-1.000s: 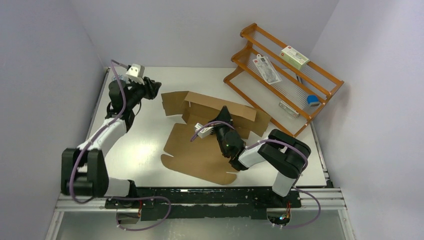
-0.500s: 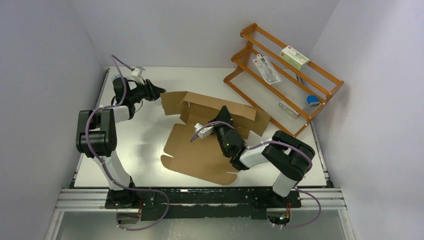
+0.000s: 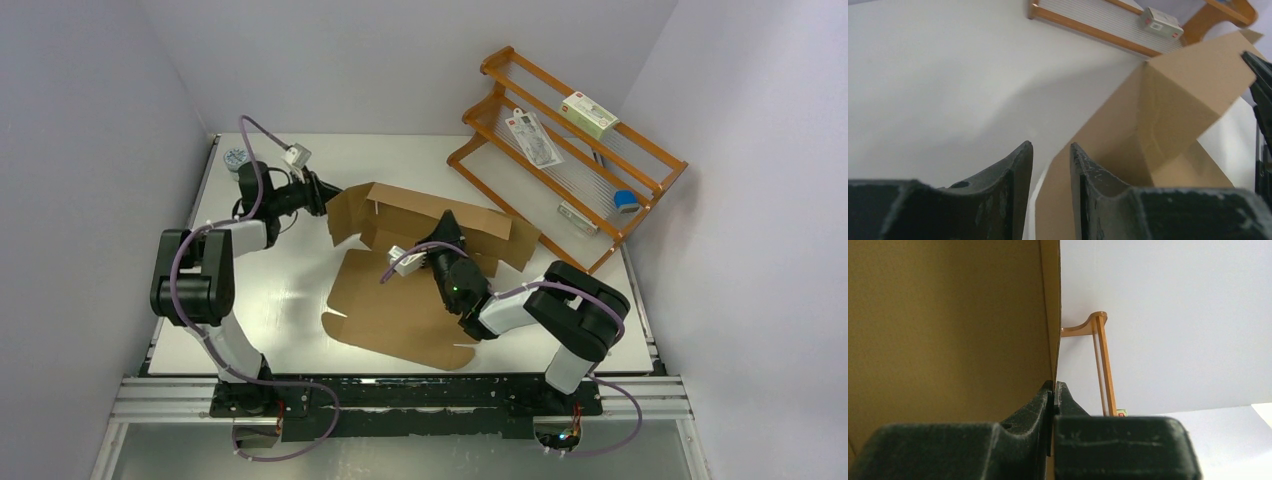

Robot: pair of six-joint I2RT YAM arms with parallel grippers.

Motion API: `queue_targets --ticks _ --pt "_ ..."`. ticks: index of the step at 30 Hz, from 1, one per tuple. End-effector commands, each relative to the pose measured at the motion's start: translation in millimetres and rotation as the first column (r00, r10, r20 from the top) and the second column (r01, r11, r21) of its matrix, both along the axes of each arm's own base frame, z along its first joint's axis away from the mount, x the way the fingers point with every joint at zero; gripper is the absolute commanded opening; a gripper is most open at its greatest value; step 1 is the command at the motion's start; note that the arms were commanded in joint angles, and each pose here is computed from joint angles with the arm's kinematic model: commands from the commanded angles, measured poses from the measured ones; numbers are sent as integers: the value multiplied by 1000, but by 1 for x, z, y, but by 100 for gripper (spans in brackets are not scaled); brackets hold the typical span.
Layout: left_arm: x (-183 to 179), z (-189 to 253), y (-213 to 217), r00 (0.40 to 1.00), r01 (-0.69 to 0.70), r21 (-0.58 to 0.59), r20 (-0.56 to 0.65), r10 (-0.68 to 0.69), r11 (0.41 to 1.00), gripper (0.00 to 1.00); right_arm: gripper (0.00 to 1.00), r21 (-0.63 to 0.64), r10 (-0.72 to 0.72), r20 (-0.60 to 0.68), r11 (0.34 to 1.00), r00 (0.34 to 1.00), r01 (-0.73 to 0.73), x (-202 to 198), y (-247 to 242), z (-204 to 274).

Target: Fold the paper box

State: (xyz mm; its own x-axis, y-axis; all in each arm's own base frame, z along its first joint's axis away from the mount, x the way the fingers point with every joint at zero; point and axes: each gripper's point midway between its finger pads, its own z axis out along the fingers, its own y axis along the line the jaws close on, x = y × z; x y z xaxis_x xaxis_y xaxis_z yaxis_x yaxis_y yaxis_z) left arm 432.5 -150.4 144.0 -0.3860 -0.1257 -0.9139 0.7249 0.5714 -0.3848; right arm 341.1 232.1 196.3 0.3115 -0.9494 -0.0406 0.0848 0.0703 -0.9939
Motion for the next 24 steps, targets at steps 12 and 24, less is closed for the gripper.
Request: queue_targets --ticks 12,24 --pt "-56 4 -34 989 146 -51 8 -146 988 37 0 -23 35 20 999 999 -34 8 20 5" --pt "-77 -18 -35 996 87 -54 11 -86 995 44 0 -62 31 28 998 999 -29 9 22 -3"
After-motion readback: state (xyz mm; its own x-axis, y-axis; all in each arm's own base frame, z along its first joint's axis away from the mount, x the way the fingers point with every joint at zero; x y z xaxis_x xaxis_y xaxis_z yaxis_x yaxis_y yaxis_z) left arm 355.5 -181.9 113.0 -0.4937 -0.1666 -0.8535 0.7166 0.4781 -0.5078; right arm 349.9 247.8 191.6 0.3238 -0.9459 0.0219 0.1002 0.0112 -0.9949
